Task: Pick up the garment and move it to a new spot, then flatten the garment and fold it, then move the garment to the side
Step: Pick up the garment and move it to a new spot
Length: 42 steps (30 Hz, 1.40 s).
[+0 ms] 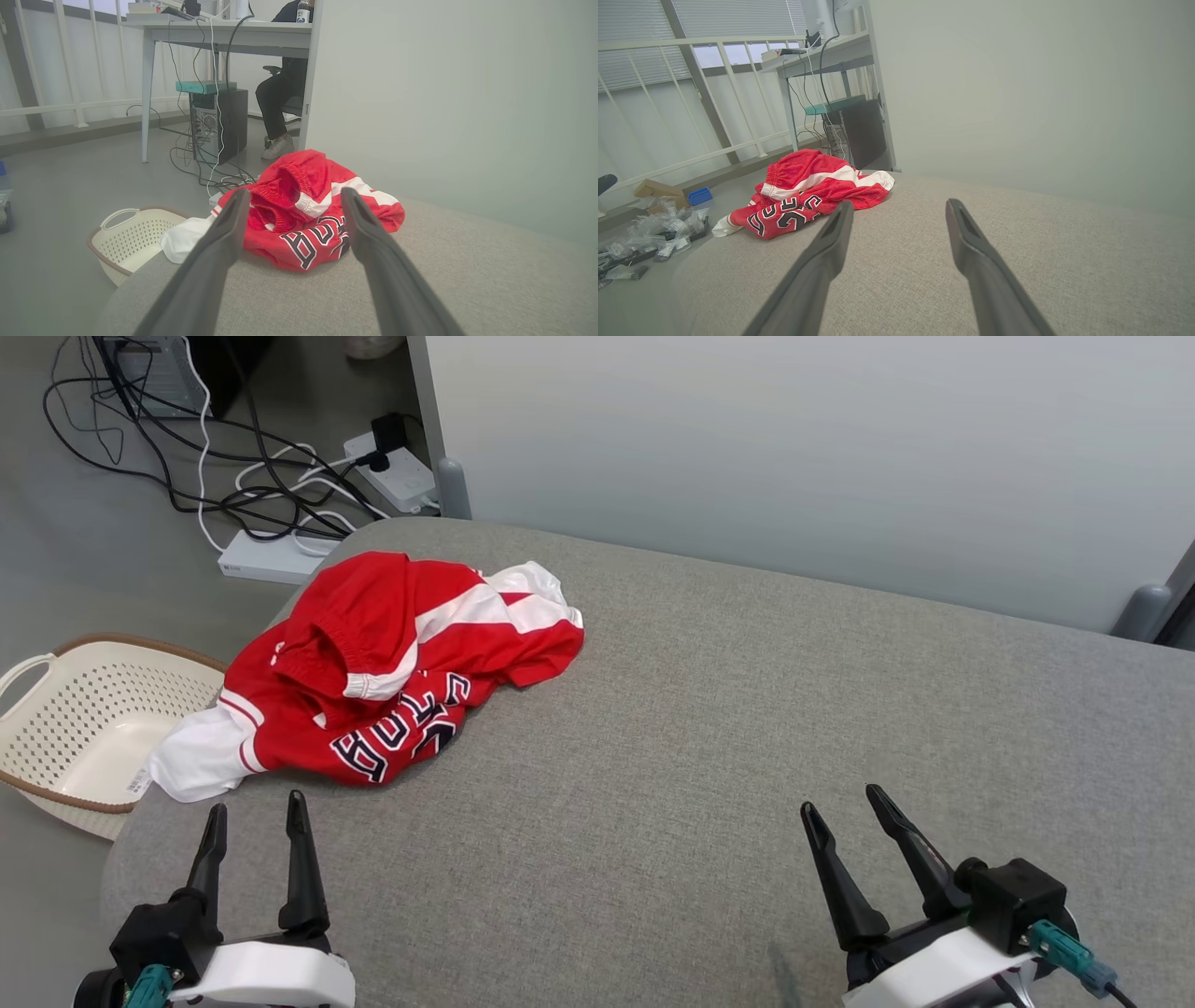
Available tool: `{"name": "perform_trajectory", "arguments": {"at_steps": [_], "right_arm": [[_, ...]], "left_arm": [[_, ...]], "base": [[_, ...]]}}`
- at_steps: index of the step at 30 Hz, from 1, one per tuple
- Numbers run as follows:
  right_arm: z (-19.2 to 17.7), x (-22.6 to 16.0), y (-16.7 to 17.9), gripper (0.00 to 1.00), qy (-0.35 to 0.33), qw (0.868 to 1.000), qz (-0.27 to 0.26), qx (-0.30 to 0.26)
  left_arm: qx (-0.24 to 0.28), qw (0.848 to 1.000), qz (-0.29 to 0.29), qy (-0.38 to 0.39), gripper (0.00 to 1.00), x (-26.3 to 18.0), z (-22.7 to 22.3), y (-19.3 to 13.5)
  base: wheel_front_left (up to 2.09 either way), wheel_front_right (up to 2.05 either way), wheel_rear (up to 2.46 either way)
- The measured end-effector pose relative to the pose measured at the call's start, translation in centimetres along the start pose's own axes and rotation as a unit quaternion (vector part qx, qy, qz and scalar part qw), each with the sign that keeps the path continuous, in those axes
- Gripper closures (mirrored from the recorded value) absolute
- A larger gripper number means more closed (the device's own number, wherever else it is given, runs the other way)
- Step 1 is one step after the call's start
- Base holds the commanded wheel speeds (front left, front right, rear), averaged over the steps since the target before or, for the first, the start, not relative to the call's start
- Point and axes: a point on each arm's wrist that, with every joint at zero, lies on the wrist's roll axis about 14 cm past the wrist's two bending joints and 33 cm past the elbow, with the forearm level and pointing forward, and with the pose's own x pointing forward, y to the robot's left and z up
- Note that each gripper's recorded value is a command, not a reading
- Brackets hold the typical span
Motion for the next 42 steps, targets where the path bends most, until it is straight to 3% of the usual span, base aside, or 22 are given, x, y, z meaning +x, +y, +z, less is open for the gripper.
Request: {"name": "perform_trajectory", "arguments": {"at_steps": [7,24,34,42], "right_arm": [[-1.3,0.0,-1.2,0.0,0.019,1.0,-0.002,0.002],[-3.5,2.4,-6.8,0.0,0.035,0.999,-0.023,0.002],[-6.6,3.6,-10.2,0.0,0.06,0.998,-0.029,0.004],[-7.9,3.5,-12.0,0.0,0.071,0.996,-0.043,0.01]], "left_arm": [[0.001,1.0,0.003,0.013,0.0,1.1,-0.7,-0.5],[-0.008,1.0,0.014,0.021,0.0,10.7,-2.2,-2.4],[-0.008,0.996,0.037,0.077,0.0,18.3,-6.9,-3.2],[-0.014,0.982,0.07,0.173,0.0,19.8,-12.7,-2.6]], "base": [[0.0,0.0,0.0],[0.0,0.0,0.0],[0.0,0.0,0.0],[0.0,0.0,0.0]]}}
